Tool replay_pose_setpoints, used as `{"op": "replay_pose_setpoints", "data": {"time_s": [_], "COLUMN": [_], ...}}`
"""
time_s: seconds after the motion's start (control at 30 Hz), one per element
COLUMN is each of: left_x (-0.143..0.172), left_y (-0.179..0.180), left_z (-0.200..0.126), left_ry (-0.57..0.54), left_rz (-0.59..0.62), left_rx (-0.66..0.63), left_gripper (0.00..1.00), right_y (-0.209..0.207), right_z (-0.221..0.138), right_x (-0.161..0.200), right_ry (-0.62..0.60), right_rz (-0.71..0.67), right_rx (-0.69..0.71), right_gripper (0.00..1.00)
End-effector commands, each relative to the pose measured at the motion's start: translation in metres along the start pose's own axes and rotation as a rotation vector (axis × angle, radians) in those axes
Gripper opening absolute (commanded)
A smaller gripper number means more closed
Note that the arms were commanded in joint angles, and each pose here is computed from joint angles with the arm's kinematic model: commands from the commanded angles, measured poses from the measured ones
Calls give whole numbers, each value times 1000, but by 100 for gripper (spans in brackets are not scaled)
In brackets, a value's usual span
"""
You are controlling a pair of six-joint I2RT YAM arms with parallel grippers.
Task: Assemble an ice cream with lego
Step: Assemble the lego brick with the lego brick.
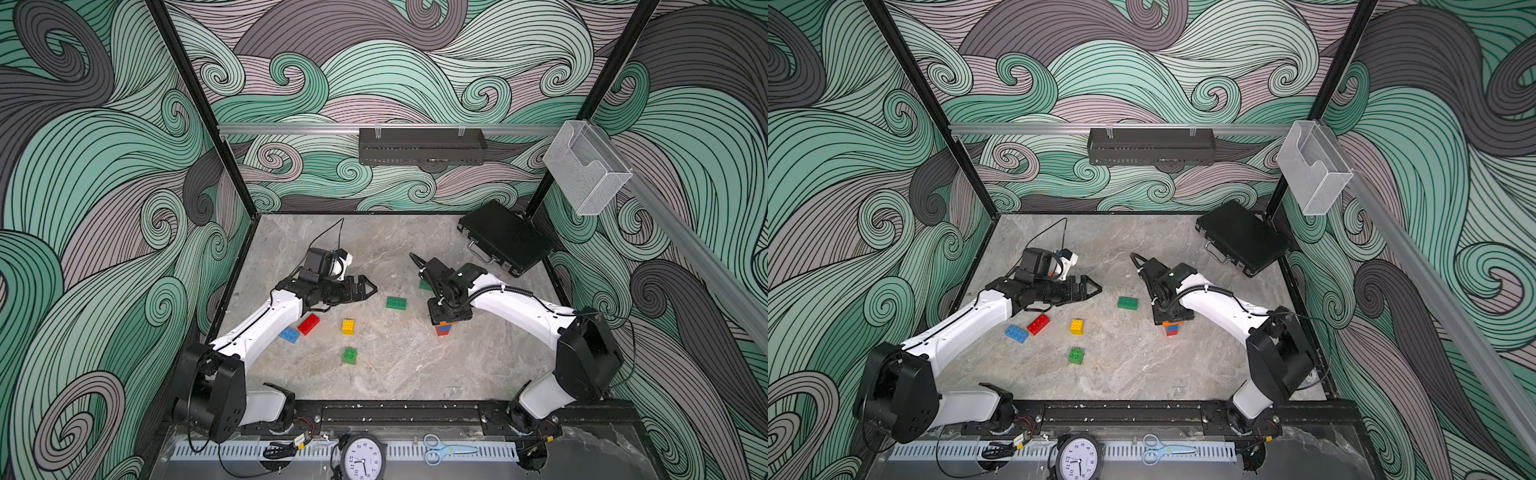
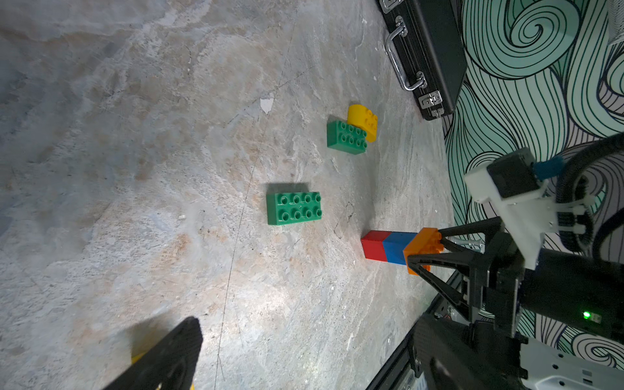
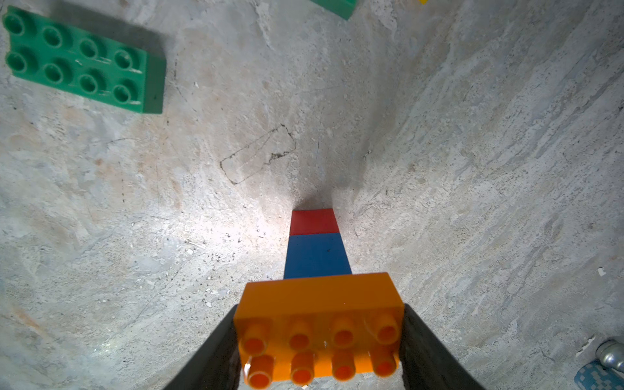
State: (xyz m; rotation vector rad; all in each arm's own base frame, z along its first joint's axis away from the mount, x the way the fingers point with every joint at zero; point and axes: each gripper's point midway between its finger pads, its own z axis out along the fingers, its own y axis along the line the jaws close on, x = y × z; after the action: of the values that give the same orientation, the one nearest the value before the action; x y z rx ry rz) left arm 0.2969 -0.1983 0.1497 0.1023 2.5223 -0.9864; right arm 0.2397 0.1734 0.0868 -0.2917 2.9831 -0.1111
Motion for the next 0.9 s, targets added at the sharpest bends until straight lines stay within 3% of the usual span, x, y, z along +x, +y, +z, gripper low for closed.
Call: {"op": "replay_pose_setpoints", "data": {"time_s": [0.0, 0.2, 0.5, 0.87], "left_x": [-2, -2, -3, -4], "left_y": [-5, -4, -5, -5], "left_z": [-4, -5, -7, -9], "left_ry": [-6, -11, -21, -29], "left_rz": [29, 30, 32, 35], "left_rx": [-4, -7, -10, -14], "left_gripper": [99, 99, 98, 98], "right_y": [-7, -5, -9, -8], "right_z": [47, 33, 21, 7], "right_x": [58, 51, 40, 31], "right_ry": [277, 230, 188, 131], "right_rz": [31, 146, 151, 170], "right_rx": [60, 47, 67, 35], "right_gripper": [31, 34, 45, 50]}}
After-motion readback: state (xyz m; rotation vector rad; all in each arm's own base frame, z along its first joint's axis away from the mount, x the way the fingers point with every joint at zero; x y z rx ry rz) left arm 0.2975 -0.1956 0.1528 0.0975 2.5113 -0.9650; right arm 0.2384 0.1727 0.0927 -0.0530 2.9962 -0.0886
